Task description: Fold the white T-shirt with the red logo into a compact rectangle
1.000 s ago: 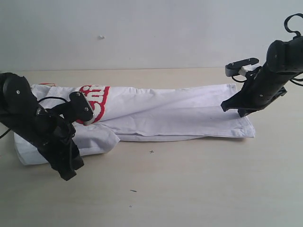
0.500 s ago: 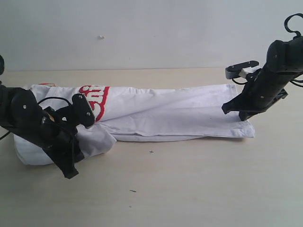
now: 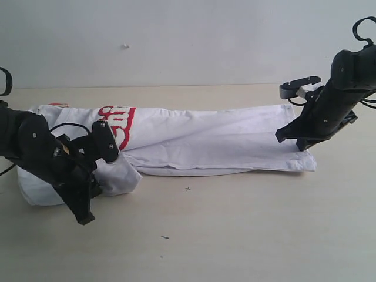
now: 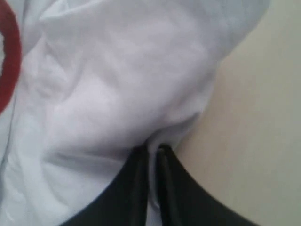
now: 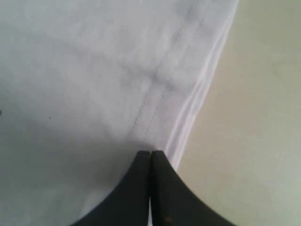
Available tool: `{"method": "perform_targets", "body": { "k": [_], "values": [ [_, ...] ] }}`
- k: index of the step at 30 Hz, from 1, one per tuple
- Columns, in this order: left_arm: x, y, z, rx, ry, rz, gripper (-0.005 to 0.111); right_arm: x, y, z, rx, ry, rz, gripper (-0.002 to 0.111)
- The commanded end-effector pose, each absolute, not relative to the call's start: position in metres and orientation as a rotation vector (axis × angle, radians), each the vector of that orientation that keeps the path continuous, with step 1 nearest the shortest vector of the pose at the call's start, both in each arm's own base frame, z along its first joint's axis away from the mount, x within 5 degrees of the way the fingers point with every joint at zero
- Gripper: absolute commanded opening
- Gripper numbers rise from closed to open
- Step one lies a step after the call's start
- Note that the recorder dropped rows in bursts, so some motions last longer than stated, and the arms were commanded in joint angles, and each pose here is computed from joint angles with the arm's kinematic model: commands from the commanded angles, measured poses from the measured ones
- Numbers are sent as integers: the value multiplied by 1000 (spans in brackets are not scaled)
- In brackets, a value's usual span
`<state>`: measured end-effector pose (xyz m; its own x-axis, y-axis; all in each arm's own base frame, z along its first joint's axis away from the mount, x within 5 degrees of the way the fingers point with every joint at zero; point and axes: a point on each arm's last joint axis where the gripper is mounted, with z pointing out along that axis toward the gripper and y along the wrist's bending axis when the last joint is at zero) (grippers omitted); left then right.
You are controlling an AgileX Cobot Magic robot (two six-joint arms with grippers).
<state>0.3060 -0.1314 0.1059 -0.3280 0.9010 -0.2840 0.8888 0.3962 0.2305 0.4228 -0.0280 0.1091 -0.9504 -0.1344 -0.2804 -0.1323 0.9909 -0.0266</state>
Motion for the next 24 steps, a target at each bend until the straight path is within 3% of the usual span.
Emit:
{"method": "perform_targets", "body": {
  "k": [1,4,8,16,19,24],
  "values": [
    [295,-129,107,1742,2364,15,1,422,-29,109,-201,2855,-17,0],
    [288,-133,142,1900,2393,-63,0,420,-29,108,-198,2873,-8,0],
    [290,-139,190,1984,2230,-36,0,420,-19,108,-196,2878,40,0],
    [331,-136,212,1683,1926,230,1,420,-15,108,-218,2877,36,0],
    [344,-127,213,1595,1881,291,11,420,-15,108,-217,2874,35,0],
    [351,-117,204,1560,1934,286,44,421,-15,108,-219,2869,34,0]
  ]
}}
